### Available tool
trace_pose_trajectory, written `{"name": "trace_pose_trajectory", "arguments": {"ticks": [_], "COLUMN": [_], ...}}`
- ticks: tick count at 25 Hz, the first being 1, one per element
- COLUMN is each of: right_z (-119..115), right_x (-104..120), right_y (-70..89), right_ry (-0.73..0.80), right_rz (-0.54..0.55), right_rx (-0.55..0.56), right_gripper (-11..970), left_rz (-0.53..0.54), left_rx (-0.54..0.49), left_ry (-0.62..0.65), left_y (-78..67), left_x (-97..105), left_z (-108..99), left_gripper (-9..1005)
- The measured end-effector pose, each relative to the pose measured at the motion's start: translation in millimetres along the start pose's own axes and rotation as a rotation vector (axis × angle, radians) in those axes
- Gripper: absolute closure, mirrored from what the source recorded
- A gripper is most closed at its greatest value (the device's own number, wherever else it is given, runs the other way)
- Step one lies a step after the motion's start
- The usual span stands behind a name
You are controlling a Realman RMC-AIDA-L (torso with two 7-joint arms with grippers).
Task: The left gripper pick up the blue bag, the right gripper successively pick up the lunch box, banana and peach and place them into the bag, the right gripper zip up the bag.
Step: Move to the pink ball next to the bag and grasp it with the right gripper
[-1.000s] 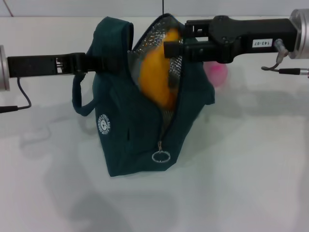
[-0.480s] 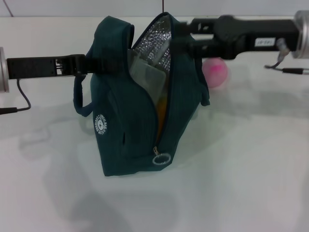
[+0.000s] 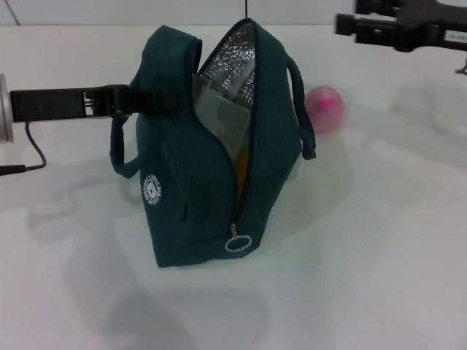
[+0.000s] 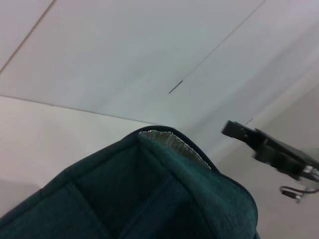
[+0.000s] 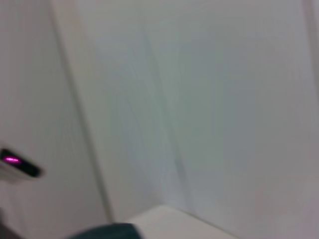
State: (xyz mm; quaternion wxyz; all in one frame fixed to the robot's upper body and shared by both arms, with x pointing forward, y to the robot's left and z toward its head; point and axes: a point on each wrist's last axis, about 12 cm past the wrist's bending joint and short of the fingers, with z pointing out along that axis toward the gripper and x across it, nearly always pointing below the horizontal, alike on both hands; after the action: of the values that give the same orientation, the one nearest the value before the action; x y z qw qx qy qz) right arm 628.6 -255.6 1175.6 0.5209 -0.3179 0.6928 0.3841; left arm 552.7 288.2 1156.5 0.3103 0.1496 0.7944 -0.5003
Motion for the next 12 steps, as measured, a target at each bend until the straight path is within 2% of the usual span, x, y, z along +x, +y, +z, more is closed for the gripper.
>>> {"name": "trace_pose_trajectory", "arguments": {"ticks": [6,12], "right_z": [-5.7,0.6], "right_x": [29.9,66.6], "right_y": [-12.4,-5.0], "right_ry": [0.045,0.098], "right_rz": [-0.025,-0.101], "right_rx": [0.165,0.211], "right_gripper": [238,239], "left_rz": [-0.004,-0.006], "left_rx": [-0.002,-0.001], "left_ry": [-0.001,-0.001], "left_y": [0.7,0.6], "left_x": [1.6,2.0], "left_z": [-1.0,-0.6], "left_gripper": [931,932]}}
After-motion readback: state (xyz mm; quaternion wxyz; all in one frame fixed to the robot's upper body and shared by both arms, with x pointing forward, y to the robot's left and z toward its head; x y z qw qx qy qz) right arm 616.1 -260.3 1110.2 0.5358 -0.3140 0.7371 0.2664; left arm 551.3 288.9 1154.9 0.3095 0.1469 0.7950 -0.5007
